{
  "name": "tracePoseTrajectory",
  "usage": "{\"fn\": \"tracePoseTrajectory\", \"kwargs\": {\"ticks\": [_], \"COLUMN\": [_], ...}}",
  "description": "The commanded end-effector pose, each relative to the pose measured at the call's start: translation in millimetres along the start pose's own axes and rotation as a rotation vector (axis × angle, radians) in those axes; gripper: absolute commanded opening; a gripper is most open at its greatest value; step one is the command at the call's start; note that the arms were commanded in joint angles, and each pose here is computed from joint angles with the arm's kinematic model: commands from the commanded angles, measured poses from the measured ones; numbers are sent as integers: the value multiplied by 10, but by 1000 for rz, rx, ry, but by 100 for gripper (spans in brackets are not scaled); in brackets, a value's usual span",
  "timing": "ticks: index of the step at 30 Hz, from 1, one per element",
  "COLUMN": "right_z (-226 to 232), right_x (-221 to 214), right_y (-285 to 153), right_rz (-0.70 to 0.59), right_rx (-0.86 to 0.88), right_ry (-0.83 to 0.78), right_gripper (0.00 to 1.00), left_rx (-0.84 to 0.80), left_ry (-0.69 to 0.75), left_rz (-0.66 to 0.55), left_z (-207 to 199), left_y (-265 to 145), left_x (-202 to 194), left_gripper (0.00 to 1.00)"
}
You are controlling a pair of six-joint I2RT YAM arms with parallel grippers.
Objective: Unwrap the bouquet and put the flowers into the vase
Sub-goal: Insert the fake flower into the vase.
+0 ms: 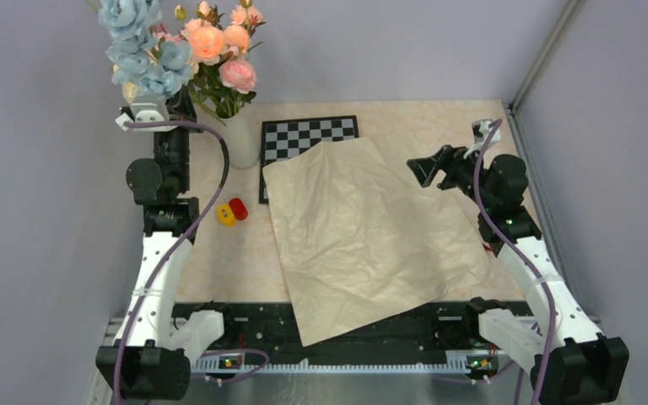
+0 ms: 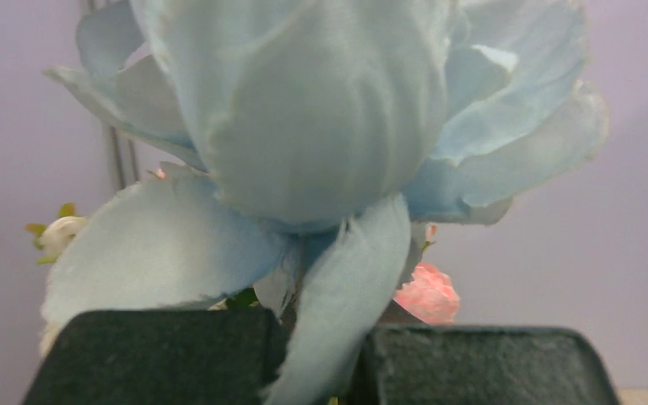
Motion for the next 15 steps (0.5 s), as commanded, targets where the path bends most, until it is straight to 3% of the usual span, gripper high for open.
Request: {"fn": "tracePoseTrajectory", "kwargs": {"ticks": [1, 15], "right_z": [104, 184], "right_x": [180, 349], "right_y": [-33, -87], "right_rz": [-66, -119], "right_rx": [45, 64], "right_ry": [-4, 1], "right_gripper": [86, 86], "left_rx": [171, 216], "left_ry": [43, -52], "left_rz": [-137, -186], "left_z": [378, 527], "left_y": [-44, 99], "left_x": [229, -136], "left_gripper": [0, 0]}}
Point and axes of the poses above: each gripper's point midway between its finger pads, its own y axis out along the fingers, its own z axis along the line the jaws close on, x = y × z, the point moved 1 cm from there along -y, back along the fingers, and after that the axes turned 6 degrees about y, right-handed, at the moved point
